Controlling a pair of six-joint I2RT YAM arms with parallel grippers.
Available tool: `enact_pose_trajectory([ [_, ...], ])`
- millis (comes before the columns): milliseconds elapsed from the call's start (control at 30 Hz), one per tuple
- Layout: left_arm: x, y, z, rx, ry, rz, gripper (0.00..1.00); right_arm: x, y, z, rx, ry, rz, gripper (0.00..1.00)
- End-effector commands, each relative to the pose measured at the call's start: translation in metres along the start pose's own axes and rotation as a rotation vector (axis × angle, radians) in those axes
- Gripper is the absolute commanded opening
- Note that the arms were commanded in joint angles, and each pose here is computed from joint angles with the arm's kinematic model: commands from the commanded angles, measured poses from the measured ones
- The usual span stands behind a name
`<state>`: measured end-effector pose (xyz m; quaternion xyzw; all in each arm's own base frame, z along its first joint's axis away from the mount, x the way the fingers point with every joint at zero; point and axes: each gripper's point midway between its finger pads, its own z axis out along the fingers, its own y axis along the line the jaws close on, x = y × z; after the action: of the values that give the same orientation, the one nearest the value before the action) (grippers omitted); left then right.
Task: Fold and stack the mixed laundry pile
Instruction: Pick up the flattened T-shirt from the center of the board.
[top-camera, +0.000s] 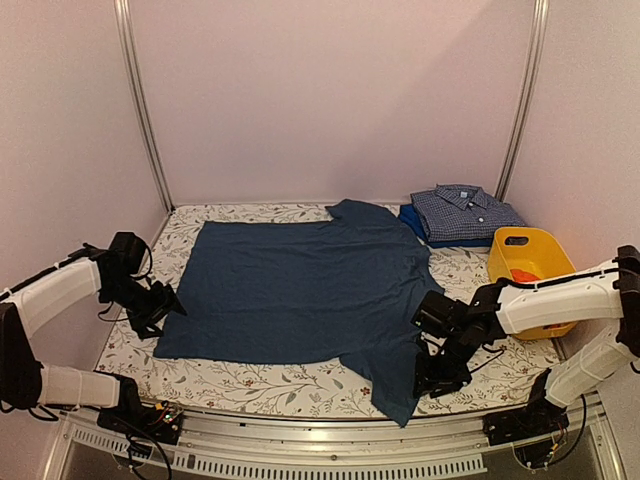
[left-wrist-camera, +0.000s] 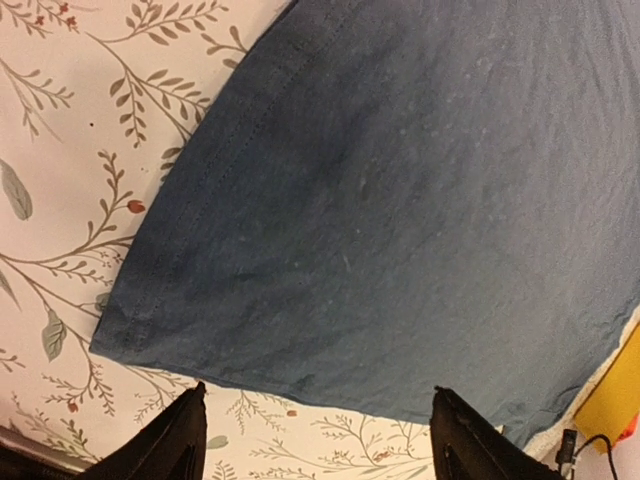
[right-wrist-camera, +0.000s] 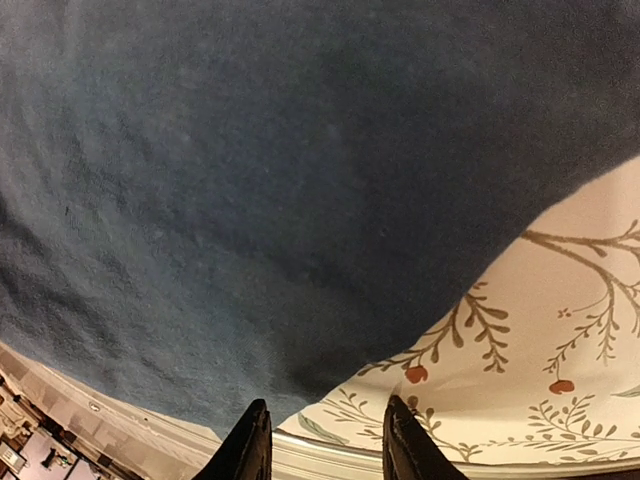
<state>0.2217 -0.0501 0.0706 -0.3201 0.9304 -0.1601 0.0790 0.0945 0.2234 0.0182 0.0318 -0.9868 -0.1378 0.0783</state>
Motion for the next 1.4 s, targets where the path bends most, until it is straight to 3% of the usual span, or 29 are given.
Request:
enact_pose_trajectory([
  [0,0.000,0.009,0.002,-0.047,-0.004,-0.010,0.77,-0.005,-0.007,0.008,0.051,-0.027,0.034,0.36],
  [400,0.004,0.028,0.008,-0.091,0.004,-0.042,0.76,0.005,0.002,0.025,0.081,0.000,0.036,0.31],
  [500,0.006,0.030,0.009,-0.092,0.007,-0.043,0.76,0.011,-0.007,0.034,0.130,0.024,0.041,0.22],
  [633,0.016,0.038,0.012,-0.098,0.037,-0.041,0.73,0.009,-0.007,0.026,0.135,-0.001,0.060,0.00],
  [967,0.024,0.053,0.024,-0.170,0.090,-0.115,0.54,-0.011,0.009,-0.013,0.070,-0.107,0.061,0.00],
  [1367,0.010,0.085,0.020,-0.292,-0.007,-0.300,0.50,-0.027,0.008,-0.023,0.045,-0.137,0.057,0.00],
])
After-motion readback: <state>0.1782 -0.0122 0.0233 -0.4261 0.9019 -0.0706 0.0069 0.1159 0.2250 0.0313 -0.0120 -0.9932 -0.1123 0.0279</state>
